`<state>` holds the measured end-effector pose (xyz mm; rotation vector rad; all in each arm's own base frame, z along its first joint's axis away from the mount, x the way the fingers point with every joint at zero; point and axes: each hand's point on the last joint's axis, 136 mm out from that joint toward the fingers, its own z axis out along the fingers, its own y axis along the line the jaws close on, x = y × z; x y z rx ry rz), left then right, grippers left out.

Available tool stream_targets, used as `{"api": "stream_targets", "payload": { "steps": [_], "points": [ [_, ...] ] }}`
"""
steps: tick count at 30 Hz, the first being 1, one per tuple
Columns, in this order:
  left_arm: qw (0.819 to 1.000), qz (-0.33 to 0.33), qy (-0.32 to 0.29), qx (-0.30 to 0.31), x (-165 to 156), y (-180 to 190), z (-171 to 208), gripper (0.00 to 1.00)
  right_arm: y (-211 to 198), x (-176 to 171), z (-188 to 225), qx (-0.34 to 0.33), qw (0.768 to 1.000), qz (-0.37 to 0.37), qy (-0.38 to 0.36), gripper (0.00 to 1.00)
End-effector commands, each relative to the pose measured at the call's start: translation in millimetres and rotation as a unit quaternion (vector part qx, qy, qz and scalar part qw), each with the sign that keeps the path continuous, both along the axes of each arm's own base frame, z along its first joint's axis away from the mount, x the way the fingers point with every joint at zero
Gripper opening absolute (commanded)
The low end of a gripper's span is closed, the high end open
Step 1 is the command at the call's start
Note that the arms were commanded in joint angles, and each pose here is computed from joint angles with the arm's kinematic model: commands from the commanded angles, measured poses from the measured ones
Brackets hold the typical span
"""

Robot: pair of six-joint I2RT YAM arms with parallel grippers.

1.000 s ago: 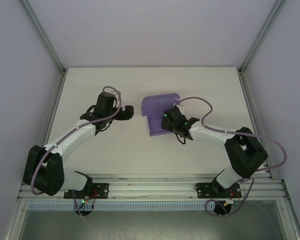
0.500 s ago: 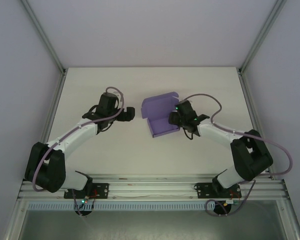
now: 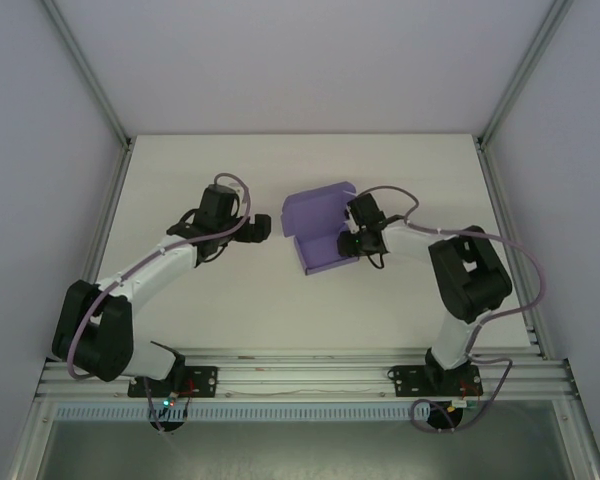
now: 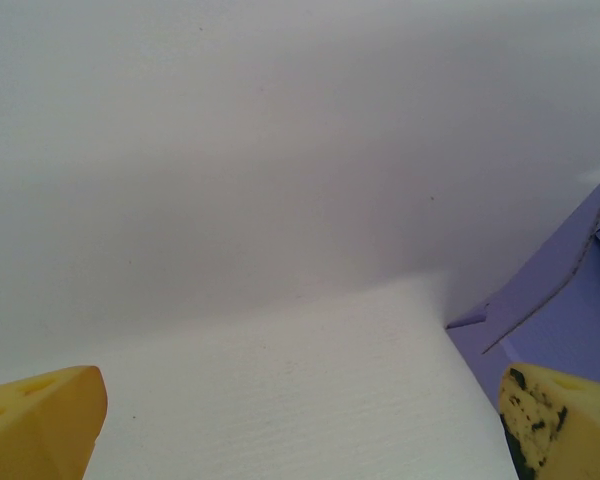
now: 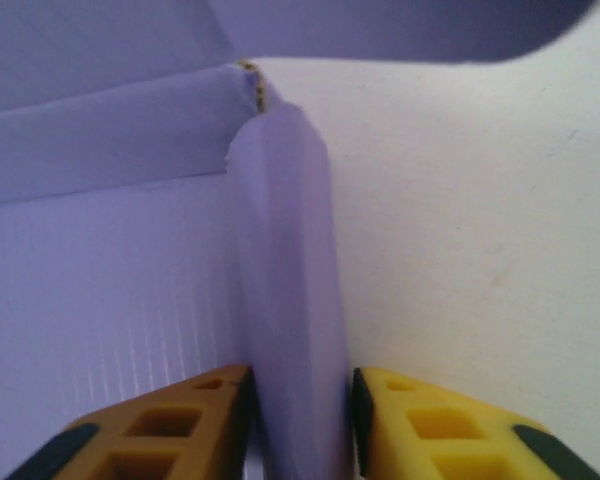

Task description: Assemble paper box

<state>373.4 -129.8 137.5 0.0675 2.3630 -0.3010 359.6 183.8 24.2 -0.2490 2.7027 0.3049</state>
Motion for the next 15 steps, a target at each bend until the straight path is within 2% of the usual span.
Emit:
{"api": "stream_targets", "payload": {
  "steps": [1, 2, 4, 10, 12, 15],
  "points": [
    [1.000, -0.001, -0.015, 0.007, 7, -2, 9, 1.00, -7, 4, -12, -0.032, 0.999, -0.005, 0.007, 0.24],
    [1.000, 0.000, -0.017, 0.006, 8, -2, 9, 1.00, -9, 3, -16, -0.039, 0.999, -0.007, 0.015, 0.12],
    [1.000, 0.002, -0.016, 0.005, 8, -1, 9, 1.00, -14, 1, -22, -0.054, 0.998, -0.021, 0.028, 0.00],
    [1.000, 0.003, -0.009, 0.004, 7, -4, 5, 1.00, -33, -17, -37, -0.152, 0.983, -0.070, 0.073, 0.00],
    [1.000, 0.005, -0.006, 0.006, 7, -3, 4, 1.00, -38, -26, -41, -0.215, 0.970, -0.079, 0.083, 0.00],
    [1.000, 0.003, -0.004, 0.008, 6, -5, 3, 1.00, -41, -42, -49, -0.274, 0.951, -0.081, 0.114, 0.00]
  ]
}}
